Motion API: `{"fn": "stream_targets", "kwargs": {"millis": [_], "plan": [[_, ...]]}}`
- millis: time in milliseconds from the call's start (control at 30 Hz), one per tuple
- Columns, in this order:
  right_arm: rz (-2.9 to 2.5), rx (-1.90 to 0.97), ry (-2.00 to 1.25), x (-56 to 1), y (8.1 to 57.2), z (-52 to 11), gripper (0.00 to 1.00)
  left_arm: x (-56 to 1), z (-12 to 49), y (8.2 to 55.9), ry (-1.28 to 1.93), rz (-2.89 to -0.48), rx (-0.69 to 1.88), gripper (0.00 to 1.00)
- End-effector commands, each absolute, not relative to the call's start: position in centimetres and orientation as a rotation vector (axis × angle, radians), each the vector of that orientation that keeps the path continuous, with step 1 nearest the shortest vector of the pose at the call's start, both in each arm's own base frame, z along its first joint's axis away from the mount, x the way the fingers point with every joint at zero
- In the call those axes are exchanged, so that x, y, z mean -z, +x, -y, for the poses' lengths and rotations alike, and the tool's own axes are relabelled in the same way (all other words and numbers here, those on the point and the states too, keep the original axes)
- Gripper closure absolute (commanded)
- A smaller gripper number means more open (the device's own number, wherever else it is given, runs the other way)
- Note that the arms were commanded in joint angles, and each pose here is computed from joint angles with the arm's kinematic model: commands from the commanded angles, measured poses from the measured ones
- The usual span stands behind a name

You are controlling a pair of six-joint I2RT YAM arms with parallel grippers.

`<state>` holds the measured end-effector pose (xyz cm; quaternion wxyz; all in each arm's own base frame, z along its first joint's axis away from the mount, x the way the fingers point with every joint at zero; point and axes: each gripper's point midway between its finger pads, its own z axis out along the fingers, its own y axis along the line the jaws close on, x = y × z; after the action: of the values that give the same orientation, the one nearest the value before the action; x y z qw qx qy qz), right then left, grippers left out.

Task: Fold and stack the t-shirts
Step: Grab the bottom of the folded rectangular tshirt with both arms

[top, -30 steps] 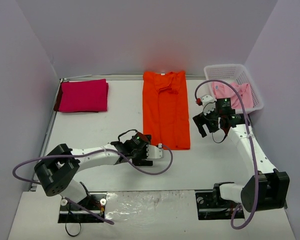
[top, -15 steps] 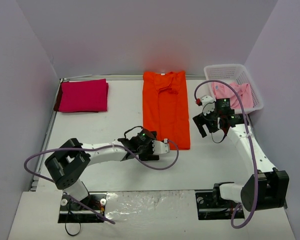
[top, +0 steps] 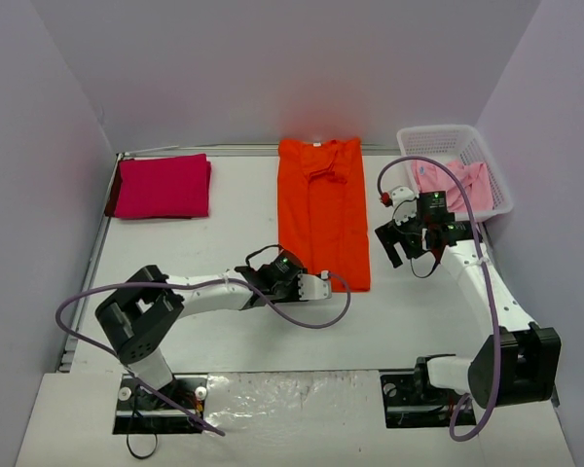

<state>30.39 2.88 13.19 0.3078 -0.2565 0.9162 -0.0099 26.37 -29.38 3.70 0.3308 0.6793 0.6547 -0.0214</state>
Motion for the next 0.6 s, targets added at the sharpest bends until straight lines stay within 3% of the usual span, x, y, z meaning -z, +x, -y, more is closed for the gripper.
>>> {"fn": "stream_targets", "kwargs": {"millis": [0,100,133,200,567], "plan": [[-2.427,0.044,-0.651,-13.2,30.2,-2.4,0.16,-4.8,30.2,26.9,1.768,-1.706,0.052,0.69],[-2.426,0.043,-0.654,-13.2,30.2,-2.4,0.17,-4.6,30.3,27.0,1.776,-1.714,0.050,0.75],[-2.425,0.041,-0.658,-13.2,30.2,-2.5,0.17,-4.5,30.2,26.9,1.782,-1.721,0.052,0.86],[-2.417,0.032,-0.672,-13.3,30.1,-2.6,0.17,-4.5,30.4,26.9,1.783,-1.730,0.057,0.97],[-2.295,0.064,-0.816,-15.1,29.6,-2.7,0.17,-4.1,30.4,25.9,1.836,-1.795,0.166,0.98]]}}
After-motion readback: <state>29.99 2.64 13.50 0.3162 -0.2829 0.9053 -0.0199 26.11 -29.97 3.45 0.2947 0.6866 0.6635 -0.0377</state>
